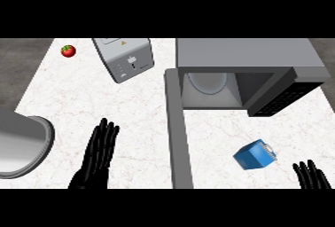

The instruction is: Pick up the milk, place it into the microwave and close the microwave

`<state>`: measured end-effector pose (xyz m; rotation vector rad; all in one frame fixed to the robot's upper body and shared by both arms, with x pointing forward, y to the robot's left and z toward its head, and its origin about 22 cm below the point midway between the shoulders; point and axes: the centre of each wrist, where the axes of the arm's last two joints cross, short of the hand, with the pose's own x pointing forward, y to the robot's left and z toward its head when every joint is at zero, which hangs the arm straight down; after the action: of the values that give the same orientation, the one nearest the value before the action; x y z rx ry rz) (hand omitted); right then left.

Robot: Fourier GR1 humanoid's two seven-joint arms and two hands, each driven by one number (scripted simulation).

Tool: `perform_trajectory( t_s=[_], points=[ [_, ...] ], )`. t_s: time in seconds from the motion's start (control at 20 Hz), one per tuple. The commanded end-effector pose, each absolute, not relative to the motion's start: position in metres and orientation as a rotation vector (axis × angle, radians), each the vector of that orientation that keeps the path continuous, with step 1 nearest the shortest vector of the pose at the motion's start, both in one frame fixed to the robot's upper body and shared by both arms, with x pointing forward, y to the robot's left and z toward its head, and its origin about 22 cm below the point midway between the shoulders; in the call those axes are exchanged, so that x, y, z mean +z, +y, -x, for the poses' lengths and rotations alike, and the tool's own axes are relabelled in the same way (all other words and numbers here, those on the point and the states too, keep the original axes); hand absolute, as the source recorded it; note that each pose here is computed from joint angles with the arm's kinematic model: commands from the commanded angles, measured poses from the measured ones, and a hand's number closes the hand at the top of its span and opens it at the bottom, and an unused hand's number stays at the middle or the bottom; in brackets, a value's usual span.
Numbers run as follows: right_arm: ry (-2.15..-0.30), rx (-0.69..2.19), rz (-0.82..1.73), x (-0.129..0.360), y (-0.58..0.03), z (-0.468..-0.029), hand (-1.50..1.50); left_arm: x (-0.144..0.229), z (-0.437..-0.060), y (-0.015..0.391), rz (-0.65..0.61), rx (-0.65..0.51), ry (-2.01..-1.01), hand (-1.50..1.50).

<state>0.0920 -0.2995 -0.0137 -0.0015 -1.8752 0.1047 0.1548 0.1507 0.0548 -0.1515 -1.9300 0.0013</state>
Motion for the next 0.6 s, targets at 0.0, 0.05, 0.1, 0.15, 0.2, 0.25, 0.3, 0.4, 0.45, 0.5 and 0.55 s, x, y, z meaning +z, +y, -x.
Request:
perform_trajectory(
  t_s=[0.0, 0.05, 0.1, 0.15, 0.2, 0.25, 0.3, 0.4, 0.45, 0.5, 0.55],
  points=[
    [-1.863, 0.110, 0.020, -0.032, -0.309, -0.099, -1.50, 0.022, -0.165, 0.142, 0.171, 0.003, -1.915, -1.50],
    [-1.861, 0.115, 0.052, -0.029, -0.304, -0.121, -1.50, 0.038, -0.155, 0.147, 0.173, -0.018, -1.929, -1.50],
    [-1.849, 0.136, 0.015, -0.050, -0.289, -0.111, -1.50, 0.046, -0.149, 0.157, 0.166, -0.009, -1.915, -1.50],
    [-1.848, 0.113, 0.057, -0.046, -0.323, -0.134, -1.50, 0.042, -0.146, 0.134, 0.197, -0.001, -1.916, -1.50],
    [-1.834, 0.088, 0.054, -0.051, -0.312, -0.135, -1.50, 0.033, -0.169, 0.160, 0.160, 0.002, -1.907, -1.50],
    [-1.842, 0.129, 0.061, -0.049, -0.322, -0.143, -1.50, 0.033, -0.138, 0.140, 0.204, 0.015, -1.900, -1.50],
    [-1.850, 0.107, 0.080, -0.063, -0.310, -0.141, -1.50, 0.033, -0.139, 0.153, 0.177, -0.001, -1.896, -1.50],
    [-1.849, 0.116, 0.099, -0.064, -0.297, -0.157, -1.50, 0.034, -0.139, 0.174, 0.179, -0.001, -1.906, -1.50],
    [-1.840, 0.135, 0.113, -0.060, -0.310, -0.145, -1.50, 0.042, -0.142, 0.173, 0.180, 0.009, -1.907, -1.50],
    [-1.842, 0.117, 0.113, -0.080, -0.304, -0.147, -1.50, 0.030, -0.139, 0.170, 0.200, 0.011, -1.881, -1.50],
    [-1.841, 0.119, 0.118, -0.083, -0.294, -0.149, -1.50, 0.045, -0.152, 0.177, 0.190, 0.013, -1.922, -1.50]
  ],
)
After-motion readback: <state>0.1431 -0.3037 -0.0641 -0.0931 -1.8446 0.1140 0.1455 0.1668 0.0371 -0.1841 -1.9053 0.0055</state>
